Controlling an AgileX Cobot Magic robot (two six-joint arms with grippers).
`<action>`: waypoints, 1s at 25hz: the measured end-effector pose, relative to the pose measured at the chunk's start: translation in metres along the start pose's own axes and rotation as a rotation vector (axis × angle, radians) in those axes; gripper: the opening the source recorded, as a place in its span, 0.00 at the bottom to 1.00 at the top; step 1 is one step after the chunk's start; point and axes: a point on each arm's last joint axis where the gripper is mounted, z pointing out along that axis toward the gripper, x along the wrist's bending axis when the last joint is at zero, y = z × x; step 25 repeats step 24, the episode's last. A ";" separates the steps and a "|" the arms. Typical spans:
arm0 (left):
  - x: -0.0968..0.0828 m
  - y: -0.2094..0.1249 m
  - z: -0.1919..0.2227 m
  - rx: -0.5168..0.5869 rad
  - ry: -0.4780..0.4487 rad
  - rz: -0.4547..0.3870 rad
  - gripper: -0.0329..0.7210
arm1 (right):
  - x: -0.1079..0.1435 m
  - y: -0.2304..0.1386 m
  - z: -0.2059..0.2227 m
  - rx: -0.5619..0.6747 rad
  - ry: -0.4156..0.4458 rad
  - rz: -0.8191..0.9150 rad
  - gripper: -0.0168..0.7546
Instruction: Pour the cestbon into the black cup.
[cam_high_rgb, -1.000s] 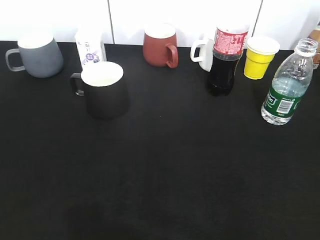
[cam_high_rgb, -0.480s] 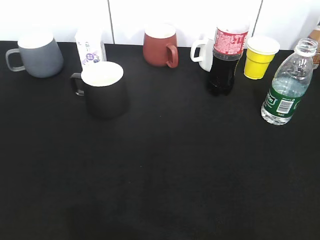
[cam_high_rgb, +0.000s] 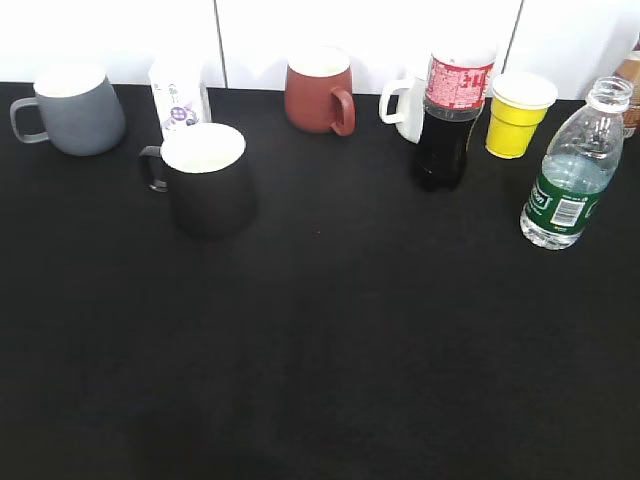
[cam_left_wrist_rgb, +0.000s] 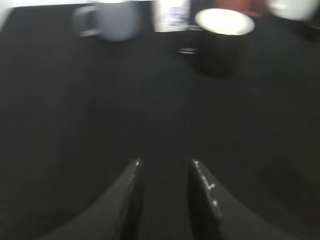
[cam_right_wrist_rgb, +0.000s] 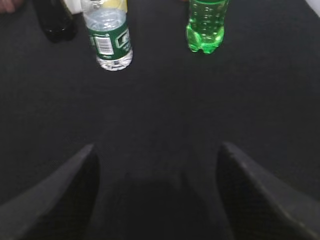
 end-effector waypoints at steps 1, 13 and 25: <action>0.000 0.000 0.000 -0.003 0.038 -0.019 0.36 | 0.000 0.000 0.000 -0.001 -0.016 0.008 0.74; -0.002 0.000 0.000 -0.021 0.262 -0.128 0.36 | 0.000 0.000 0.000 -0.003 -0.035 0.016 0.74; -0.003 0.000 0.000 -0.021 0.261 -0.129 0.35 | 0.000 0.000 0.000 -0.003 -0.035 0.016 0.74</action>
